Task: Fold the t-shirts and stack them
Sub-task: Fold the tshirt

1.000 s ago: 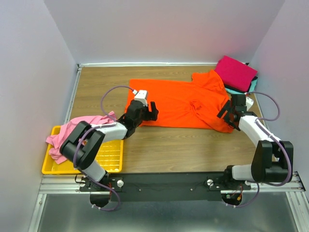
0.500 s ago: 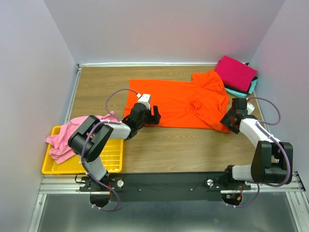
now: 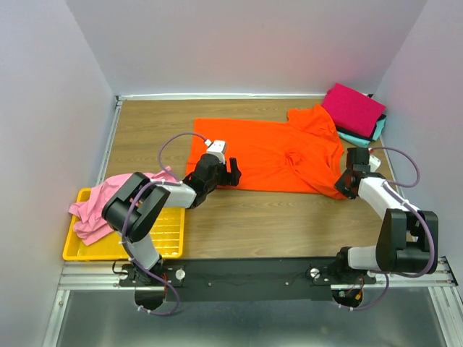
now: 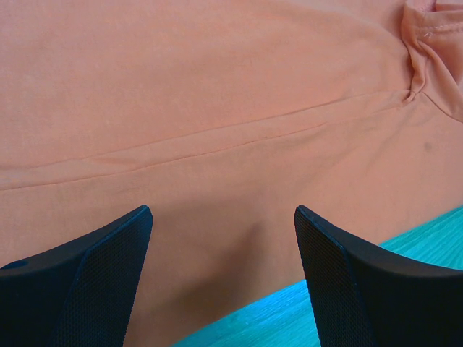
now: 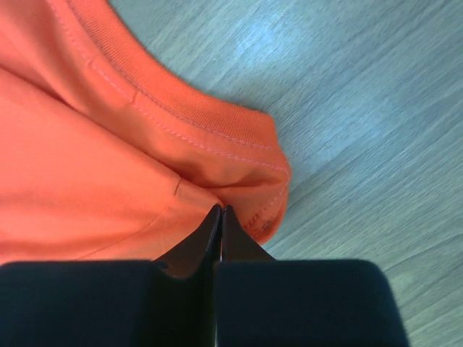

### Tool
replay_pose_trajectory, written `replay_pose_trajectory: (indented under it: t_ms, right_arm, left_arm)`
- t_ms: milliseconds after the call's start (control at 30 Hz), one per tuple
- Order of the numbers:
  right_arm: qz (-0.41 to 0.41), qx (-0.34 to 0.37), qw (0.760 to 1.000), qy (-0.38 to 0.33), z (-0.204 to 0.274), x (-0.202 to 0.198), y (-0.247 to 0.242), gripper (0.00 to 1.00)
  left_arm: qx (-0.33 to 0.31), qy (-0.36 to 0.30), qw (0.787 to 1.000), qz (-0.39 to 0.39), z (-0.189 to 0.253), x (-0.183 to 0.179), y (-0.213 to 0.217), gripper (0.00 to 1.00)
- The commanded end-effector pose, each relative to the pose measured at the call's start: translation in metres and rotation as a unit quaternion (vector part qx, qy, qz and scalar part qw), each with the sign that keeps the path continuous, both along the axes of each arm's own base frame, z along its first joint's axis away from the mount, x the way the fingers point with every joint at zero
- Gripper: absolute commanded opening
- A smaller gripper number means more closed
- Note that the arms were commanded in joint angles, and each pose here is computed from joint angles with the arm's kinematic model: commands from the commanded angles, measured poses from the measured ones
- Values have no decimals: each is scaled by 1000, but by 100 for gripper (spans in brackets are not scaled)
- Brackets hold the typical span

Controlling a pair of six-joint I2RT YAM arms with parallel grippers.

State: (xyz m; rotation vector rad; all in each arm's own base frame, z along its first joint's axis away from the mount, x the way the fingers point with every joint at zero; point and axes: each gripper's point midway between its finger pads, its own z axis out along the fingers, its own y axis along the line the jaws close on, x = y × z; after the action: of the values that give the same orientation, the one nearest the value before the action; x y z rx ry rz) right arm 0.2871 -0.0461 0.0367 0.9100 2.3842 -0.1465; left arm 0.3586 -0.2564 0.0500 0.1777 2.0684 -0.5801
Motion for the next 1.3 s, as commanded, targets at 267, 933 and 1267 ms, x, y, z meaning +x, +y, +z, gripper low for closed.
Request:
replay_pose_trajectory:
  t_ms: [267,933,1267]
  right_arm:
    - [-27,-51,998,11,7,23,-24,1]
    - [-50,-116,991,37,9,18,-54,0]
    - [-75,-145,986,38,16,7,-67,1]
  left_arm:
    - [23,2,1000,9,-14,0,8,87]
    - [37,11,999,15,-27,2,13,88]
    - [38,4,999,35,-21,3,28,88]
